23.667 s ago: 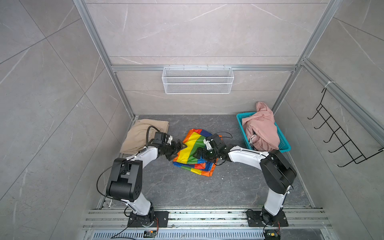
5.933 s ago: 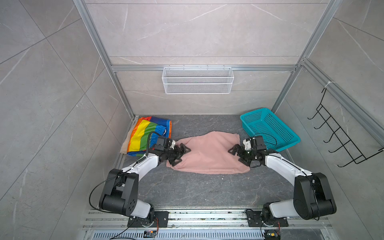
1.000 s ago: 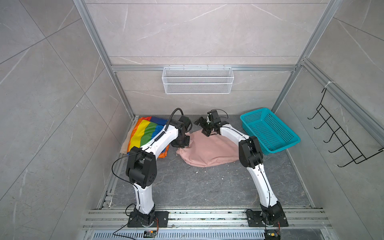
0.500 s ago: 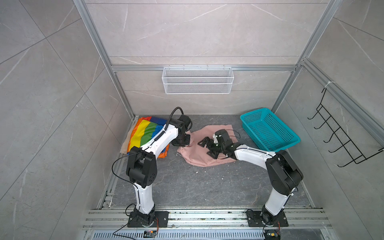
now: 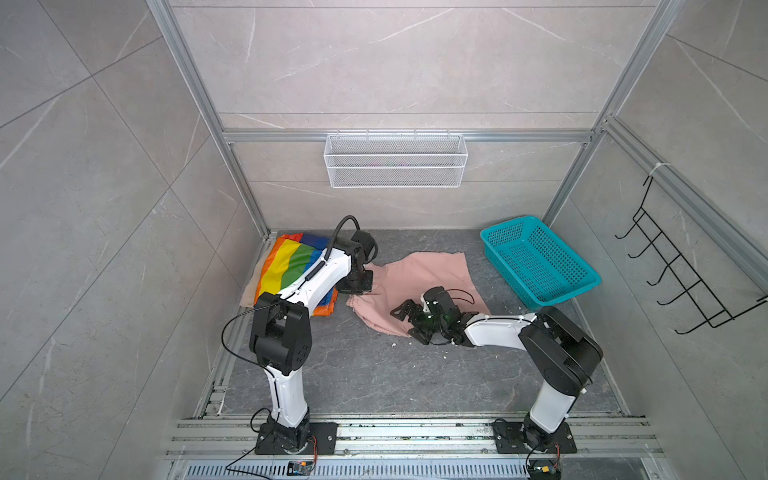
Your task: Fold and stack the shorts
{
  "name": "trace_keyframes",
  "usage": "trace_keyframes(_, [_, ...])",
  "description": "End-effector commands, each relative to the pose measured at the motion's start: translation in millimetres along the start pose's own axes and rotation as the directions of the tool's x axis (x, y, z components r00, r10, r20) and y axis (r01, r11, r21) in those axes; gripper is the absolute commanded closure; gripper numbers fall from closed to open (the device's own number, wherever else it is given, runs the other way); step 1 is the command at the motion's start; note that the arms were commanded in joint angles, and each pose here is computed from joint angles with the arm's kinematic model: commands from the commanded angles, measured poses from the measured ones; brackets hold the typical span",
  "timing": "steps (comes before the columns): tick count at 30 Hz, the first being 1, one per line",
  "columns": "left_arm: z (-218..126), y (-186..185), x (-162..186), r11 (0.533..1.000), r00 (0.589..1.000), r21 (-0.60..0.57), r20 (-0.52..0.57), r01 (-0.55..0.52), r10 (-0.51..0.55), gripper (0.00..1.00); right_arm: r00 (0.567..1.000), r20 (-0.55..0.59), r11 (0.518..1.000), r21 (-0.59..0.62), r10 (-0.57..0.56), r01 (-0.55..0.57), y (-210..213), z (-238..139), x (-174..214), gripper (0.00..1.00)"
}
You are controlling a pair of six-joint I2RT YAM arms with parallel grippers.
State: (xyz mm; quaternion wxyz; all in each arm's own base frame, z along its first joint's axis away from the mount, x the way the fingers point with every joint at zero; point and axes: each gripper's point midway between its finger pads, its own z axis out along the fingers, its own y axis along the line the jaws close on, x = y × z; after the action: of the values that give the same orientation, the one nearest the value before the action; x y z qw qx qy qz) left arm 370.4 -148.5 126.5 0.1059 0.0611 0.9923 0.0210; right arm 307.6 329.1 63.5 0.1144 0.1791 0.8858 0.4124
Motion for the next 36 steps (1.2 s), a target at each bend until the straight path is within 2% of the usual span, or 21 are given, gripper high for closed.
trace_keyframes(1, [-43, 31, -6, 0.991, 0.996, -0.124, 0.064, -0.050, 0.058, 1.00, 0.993, 0.047, 0.994, 0.006, -0.113, 0.113, 31, -43, -17, 0.01])
trace_keyframes(3, [-51, 39, -7, 0.983, 0.994, -0.170, 0.067, -0.073, 0.085, 1.00, 0.985, 0.047, 0.985, 0.039, -0.167, 0.166, 27, -62, -35, 0.01])
trace_keyframes(7, [-63, 48, -13, 0.968, 0.990, -0.225, 0.065, -0.111, 0.129, 1.00, 0.979, -0.008, 0.968, 0.150, -0.203, 0.202, -13, -85, -68, 0.01])
trace_keyframes(10, [-72, 56, -20, 0.952, 0.988, -0.278, 0.057, -0.125, 0.147, 1.00, 0.961, -0.046, 0.920, 0.279, -0.272, 0.274, -39, -91, -79, 0.01])
trace_keyframes(13, [-79, 58, -27, 0.947, 0.987, -0.296, 0.057, -0.128, 0.152, 1.00, 0.955, -0.078, 0.900, 0.320, -0.285, 0.295, -52, -86, -79, 0.01])
trace_keyframes(18, [-87, 32, -31, 0.985, 0.994, -0.151, 0.058, -0.079, 0.089, 1.00, 0.962, -0.114, 0.910, 0.312, -0.250, 0.274, -67, -63, -70, 0.01])
trace_keyframes(22, [-85, 0, -32, 1.000, 1.000, 0.018, 0.019, -0.018, 0.018, 0.93, 0.959, -0.133, 0.910, 0.307, -0.249, 0.279, -67, -47, -61, 0.01])
trace_keyframes(26, [-84, -29, -37, 0.989, 1.000, 0.145, -0.007, 0.030, -0.029, 0.77, 0.953, -0.154, 0.902, 0.313, -0.261, 0.298, -64, -34, -52, 0.01])
trace_keyframes(31, [-83, -66, -42, 0.971, 0.999, 0.237, -0.010, 0.034, -0.033, 0.78, 0.954, -0.158, 0.906, 0.304, -0.256, 0.293, -63, -25, -47, 0.01])
trace_keyframes(36, [-64, -103, -43, 0.951, 0.998, 0.304, -0.054, 0.051, -0.036, 0.75, 0.957, -0.166, 0.918, 0.283, -0.238, 0.277, -65, -19, -40, 0.01])
